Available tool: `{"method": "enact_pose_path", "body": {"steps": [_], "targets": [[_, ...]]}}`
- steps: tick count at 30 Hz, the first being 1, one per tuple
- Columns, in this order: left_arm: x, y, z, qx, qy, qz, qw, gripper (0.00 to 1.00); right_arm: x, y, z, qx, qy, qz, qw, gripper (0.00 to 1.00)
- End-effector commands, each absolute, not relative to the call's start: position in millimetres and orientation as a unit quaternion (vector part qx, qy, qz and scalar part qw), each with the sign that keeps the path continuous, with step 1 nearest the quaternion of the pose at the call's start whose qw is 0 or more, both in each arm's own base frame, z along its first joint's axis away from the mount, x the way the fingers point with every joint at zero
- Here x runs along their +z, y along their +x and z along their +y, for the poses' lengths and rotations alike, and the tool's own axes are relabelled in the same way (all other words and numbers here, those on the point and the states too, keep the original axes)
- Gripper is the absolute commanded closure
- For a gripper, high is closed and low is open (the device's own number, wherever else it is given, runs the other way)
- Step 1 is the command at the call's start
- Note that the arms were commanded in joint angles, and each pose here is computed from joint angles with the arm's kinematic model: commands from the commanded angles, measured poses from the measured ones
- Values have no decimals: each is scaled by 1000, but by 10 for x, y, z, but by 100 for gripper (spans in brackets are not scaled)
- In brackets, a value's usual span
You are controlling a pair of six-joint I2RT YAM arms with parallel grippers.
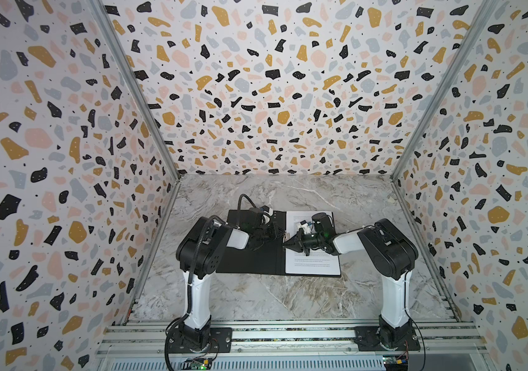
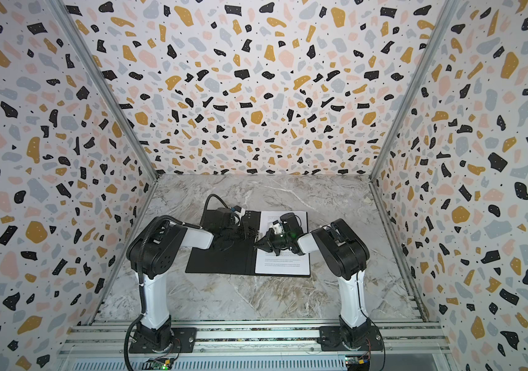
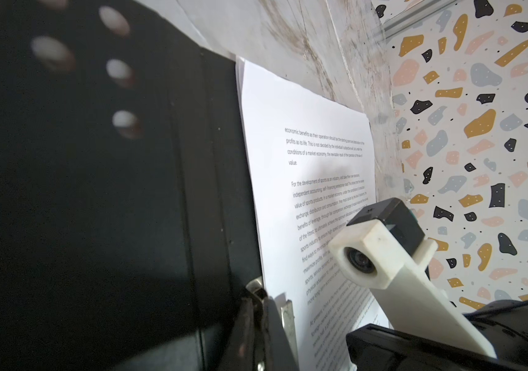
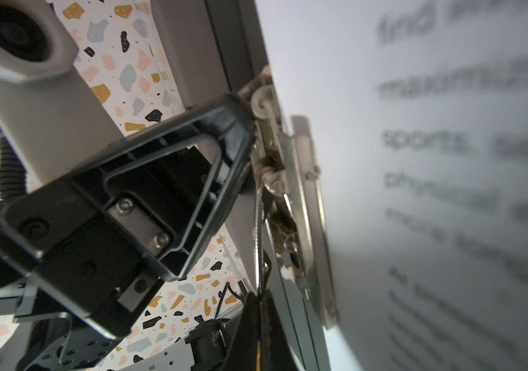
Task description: Put the files into the folder
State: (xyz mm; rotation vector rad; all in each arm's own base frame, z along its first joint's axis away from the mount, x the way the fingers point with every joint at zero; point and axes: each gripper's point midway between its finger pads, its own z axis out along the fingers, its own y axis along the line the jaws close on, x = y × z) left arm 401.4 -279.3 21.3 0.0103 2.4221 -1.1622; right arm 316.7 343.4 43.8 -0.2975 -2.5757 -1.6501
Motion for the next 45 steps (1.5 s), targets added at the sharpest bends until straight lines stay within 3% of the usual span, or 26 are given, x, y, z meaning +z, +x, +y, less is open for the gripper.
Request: {"method": "enact_pose_path", "body": {"steps": [1,45], "targets": [[-331,3814,-2591,-363,-30,915,171,92,316,2881,3385,-499,-69,-862,66,100],[-335,3801,-2621,-382,-39,909,164,93,-359,2764,2995,-379,-46,-924,34,100]]}}
